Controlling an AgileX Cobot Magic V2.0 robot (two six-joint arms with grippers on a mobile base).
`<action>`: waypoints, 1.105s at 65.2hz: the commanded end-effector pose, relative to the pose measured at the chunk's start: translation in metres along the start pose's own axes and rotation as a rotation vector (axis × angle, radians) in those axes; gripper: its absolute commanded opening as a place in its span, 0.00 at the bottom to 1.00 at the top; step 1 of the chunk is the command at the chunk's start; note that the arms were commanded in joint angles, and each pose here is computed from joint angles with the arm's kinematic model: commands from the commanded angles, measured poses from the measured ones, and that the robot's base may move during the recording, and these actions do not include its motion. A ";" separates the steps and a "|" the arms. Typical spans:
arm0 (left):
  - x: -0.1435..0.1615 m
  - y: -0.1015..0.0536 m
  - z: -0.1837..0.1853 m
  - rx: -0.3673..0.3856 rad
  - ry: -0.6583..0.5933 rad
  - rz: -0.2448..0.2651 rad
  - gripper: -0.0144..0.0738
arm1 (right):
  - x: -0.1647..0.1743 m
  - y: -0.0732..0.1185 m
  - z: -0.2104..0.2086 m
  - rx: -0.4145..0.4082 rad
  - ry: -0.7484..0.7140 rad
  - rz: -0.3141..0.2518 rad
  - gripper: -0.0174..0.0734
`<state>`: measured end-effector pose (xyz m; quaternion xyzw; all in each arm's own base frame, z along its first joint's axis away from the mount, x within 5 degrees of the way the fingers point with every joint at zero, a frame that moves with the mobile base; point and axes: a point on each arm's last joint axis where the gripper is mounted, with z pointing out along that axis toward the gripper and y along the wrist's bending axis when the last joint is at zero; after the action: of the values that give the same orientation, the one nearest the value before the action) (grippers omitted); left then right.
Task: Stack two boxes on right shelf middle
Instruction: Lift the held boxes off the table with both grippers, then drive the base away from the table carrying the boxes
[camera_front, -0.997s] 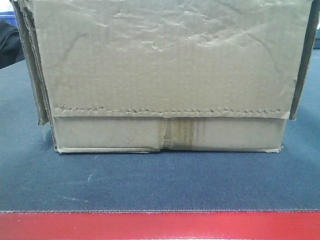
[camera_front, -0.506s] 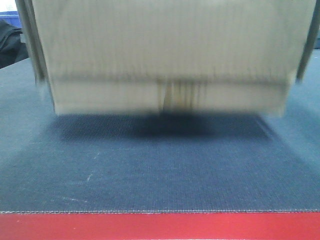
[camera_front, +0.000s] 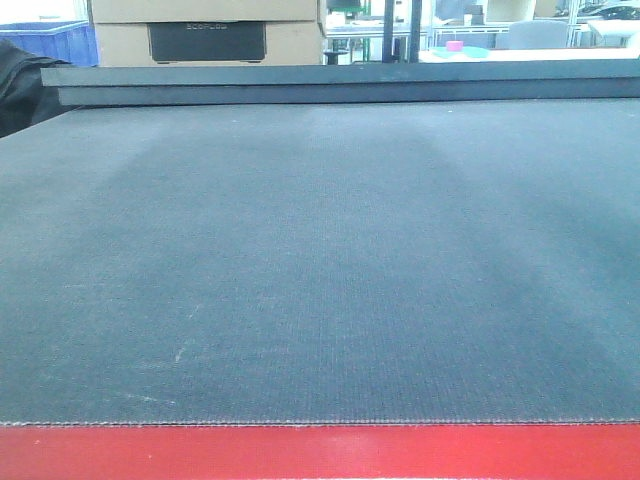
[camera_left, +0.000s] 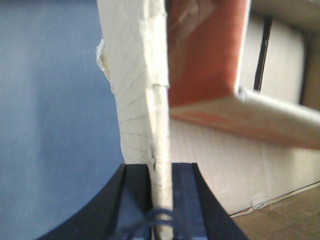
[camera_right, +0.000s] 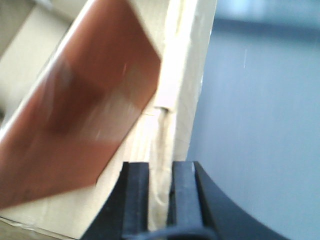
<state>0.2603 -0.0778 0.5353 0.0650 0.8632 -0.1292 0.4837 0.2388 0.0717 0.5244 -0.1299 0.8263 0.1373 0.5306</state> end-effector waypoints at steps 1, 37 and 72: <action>-0.008 0.001 -0.018 -0.013 -0.089 0.006 0.04 | -0.012 -0.001 -0.019 0.034 -0.112 -0.035 0.02; -0.008 0.001 -0.017 -0.016 -0.085 0.007 0.04 | -0.013 -0.001 -0.021 0.034 -0.118 -0.036 0.02; -0.008 0.001 -0.017 -0.016 -0.085 0.007 0.04 | -0.013 -0.001 -0.021 0.034 -0.118 -0.036 0.02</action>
<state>0.2542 -0.0765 0.5415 0.0652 0.8566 -0.1336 0.4942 0.2317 0.0704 0.5317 -0.1307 0.8178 0.1402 0.5426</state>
